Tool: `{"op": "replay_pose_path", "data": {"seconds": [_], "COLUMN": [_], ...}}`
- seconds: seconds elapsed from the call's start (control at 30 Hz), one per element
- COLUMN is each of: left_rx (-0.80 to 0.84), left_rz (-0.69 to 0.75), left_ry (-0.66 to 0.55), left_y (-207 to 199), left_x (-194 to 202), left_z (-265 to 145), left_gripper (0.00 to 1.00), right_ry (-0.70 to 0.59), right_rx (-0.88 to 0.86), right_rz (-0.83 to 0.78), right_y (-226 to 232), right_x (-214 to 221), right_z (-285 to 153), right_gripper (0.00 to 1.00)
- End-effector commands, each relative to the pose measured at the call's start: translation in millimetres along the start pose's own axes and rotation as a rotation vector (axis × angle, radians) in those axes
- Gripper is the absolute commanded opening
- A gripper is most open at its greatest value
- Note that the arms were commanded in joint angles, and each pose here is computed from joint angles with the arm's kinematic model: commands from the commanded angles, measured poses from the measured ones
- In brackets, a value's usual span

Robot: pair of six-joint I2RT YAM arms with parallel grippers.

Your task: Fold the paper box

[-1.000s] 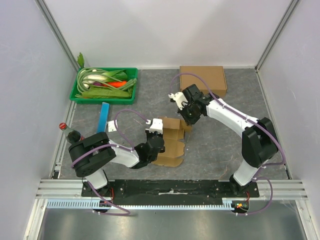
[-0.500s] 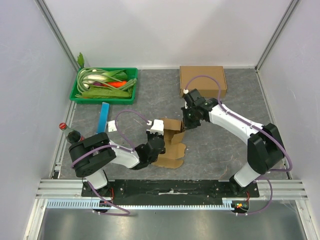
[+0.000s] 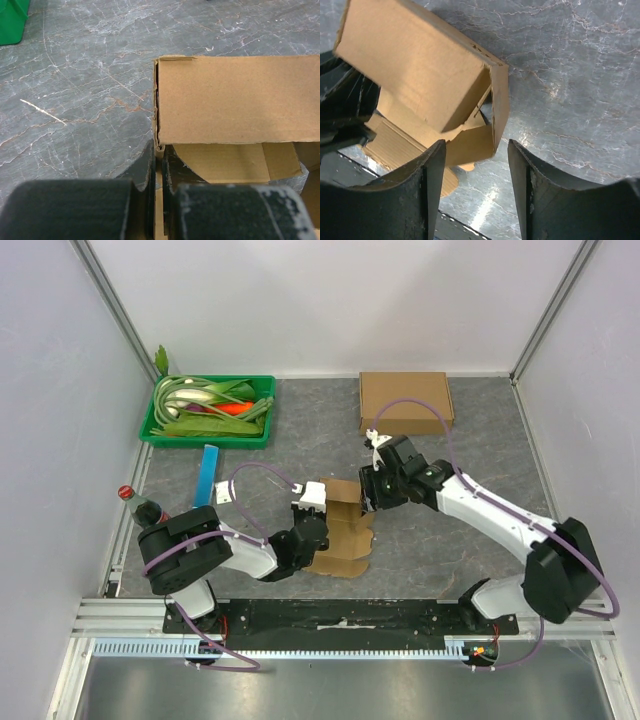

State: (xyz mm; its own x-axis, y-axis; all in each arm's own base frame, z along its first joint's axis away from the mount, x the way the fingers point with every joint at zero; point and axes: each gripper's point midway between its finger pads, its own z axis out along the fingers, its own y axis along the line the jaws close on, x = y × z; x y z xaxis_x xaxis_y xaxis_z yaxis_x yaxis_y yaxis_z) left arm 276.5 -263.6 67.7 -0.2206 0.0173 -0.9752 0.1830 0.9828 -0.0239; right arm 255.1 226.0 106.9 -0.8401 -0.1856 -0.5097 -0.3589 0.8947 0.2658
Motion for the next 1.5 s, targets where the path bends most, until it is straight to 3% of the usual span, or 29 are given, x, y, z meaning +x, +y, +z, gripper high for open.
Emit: {"op": "replay_pose_path", "data": {"seconds": [0.0, 0.1, 0.17, 0.23, 0.27, 0.4, 0.57, 0.73, 0.9, 1.0, 1.13, 1.37, 1.47], "left_rx": [-0.008, -0.006, -0.001, 0.003, 0.007, 0.011, 0.004, 0.013, 0.016, 0.017, 0.023, 0.016, 0.017], "left_rz": [-0.069, -0.069, -0.068, -0.074, -0.075, -0.066, -0.061, -0.067, -0.073, -0.076, -0.085, -0.088, -0.096], "left_ry": [-0.063, -0.063, -0.057, -0.057, -0.054, -0.051, -0.055, -0.051, -0.051, -0.052, -0.05, -0.047, -0.042], "left_y": [1, 0, -3, -5, -5, -7, -5, -7, -7, -7, -8, -6, -5], "left_x": [-19, -17, -15, -16, -14, -14, -13, -12, -13, -14, -14, -11, -9], "left_z": [-4, -3, -2, -1, -1, -1, 0, 0, -1, -1, -2, -2, -3], "left_gripper": [0.02, 0.02, 0.02, 0.02, 0.02, 0.02, 0.02, 0.02, 0.02, 0.02, 0.02, 0.02, 0.02], "right_ry": [-0.126, -0.249, -0.336, -0.351, -0.34, -0.135, -0.196, -0.394, -0.49, -0.512, -0.546, -0.673, -0.733], "right_rx": [-0.074, -0.064, 0.111, 0.199, 0.257, 0.434, 0.185, -0.014, -0.004, -0.044, -0.023, 0.143, 0.188], "right_rz": [-0.108, -0.017, 0.09, 0.158, 0.139, -0.016, -0.205, -0.333, -0.403, -0.424, -0.425, -0.389, -0.374], "right_y": [10, 6, -32, -61, -73, -91, -41, 8, 11, 21, 21, 4, 3], "right_x": [-11, -24, -32, -26, -23, 9, 11, -8, -20, -22, -24, -20, -21], "right_z": [-29, -55, -66, -66, -63, -32, 3, 1, 7, 11, 16, 16, 16], "right_gripper": [0.64, 0.71, 0.78, 0.75, 0.71, 0.7, 0.71, 0.7, 0.7, 0.65, 0.5, 0.5, 0.38]}}
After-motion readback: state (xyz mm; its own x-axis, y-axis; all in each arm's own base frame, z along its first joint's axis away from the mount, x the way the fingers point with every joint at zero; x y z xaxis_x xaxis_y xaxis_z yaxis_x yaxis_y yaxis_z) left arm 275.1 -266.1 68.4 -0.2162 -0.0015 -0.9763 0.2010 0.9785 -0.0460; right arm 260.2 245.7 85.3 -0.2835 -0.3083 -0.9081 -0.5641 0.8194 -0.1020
